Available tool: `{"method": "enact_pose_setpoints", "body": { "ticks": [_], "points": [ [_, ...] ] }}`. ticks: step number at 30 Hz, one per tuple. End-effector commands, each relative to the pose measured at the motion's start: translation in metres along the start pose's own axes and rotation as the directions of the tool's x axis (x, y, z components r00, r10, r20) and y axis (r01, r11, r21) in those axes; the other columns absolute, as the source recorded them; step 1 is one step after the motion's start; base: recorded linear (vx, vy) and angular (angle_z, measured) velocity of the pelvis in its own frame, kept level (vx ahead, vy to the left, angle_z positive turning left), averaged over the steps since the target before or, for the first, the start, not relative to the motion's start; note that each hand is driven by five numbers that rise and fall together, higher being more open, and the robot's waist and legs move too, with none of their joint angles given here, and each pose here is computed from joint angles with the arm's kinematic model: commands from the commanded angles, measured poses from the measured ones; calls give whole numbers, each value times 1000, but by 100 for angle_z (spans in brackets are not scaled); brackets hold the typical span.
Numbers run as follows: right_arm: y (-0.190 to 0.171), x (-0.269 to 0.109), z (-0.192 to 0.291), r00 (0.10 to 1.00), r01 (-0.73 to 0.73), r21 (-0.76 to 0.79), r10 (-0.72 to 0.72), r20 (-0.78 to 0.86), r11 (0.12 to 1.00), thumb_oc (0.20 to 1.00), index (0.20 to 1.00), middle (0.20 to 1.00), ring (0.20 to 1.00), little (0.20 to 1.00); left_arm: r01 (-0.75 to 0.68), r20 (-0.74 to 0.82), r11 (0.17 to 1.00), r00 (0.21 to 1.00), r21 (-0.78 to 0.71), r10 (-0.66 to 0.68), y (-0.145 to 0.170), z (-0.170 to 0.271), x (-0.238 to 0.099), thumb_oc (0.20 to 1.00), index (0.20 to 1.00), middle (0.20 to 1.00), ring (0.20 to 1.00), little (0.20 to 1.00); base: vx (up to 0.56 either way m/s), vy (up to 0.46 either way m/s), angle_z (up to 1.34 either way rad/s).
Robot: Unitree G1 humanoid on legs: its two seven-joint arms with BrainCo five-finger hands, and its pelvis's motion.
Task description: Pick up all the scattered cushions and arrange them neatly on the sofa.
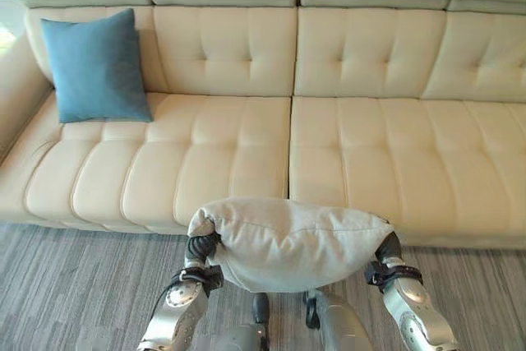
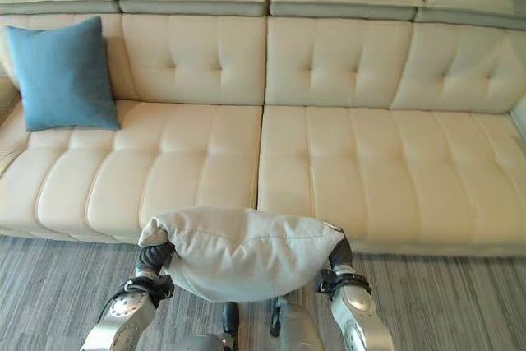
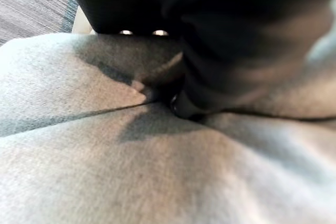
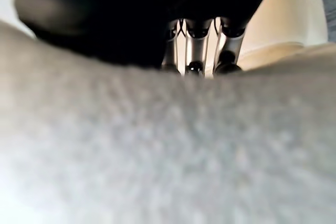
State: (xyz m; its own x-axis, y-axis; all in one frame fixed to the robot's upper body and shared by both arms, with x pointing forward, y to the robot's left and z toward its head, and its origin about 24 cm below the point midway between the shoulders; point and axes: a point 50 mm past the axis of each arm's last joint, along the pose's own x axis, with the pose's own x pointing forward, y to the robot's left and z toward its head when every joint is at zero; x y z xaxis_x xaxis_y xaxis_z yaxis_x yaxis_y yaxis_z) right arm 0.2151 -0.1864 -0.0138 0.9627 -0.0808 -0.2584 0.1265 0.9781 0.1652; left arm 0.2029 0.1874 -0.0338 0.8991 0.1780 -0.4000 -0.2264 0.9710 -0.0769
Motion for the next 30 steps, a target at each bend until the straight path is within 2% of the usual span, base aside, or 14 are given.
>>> {"method": "enact_pose_setpoints", "body": {
  "ticks": [1, 10, 17, 20, 21, 25, 30],
  "points": [
    [14, 2, 30, 985, -84, -13, 85, 153, 996, 200, 200, 200, 200, 200, 156, 231, 986, 963, -53, -140, -30, 46, -2, 200, 200, 200, 200, 200, 513, -323, 24],
    [8, 6, 36, 984, -62, -45, 69, 164, 997, 200, 200, 200, 200, 200, 153, 240, 986, 961, -62, -134, -32, 49, 1, 200, 200, 200, 200, 200, 222, -132, 8],
    [16, 5, 40, 978, -76, -82, 91, 188, 994, 200, 200, 200, 200, 200, 144, 205, 990, 969, -5, -140, -32, 40, -2, 200, 200, 200, 200, 200, 295, 85, 9],
    [18, 4, 43, 975, -74, -88, 91, 202, 993, 200, 200, 200, 200, 200, 136, 223, 991, 966, -19, -128, -31, 44, -2, 200, 200, 200, 200, 200, 336, 203, -7],
    [19, -1, 55, 961, -62, -113, 90, 262, 992, 200, 200, 200, 200, 200, 150, 280, 989, 950, -14, -140, -35, 57, -6, 200, 200, 200, 200, 200, 436, 328, -34],
    [30, 3, 67, 943, -52, -100, 82, 324, 994, 200, 200, 200, 200, 200, 141, 374, 990, 917, 20, -139, -37, 80, -7, 200, 200, 200, 200, 200, 207, 280, -32],
    [43, 12, 74, 937, -56, -63, 75, 341, 996, 200, 200, 200, 200, 200, 134, 405, 990, 904, 37, -138, -42, 90, -2, 200, 200, 200, 200, 200, 110, 94, -27]
  ]
}}
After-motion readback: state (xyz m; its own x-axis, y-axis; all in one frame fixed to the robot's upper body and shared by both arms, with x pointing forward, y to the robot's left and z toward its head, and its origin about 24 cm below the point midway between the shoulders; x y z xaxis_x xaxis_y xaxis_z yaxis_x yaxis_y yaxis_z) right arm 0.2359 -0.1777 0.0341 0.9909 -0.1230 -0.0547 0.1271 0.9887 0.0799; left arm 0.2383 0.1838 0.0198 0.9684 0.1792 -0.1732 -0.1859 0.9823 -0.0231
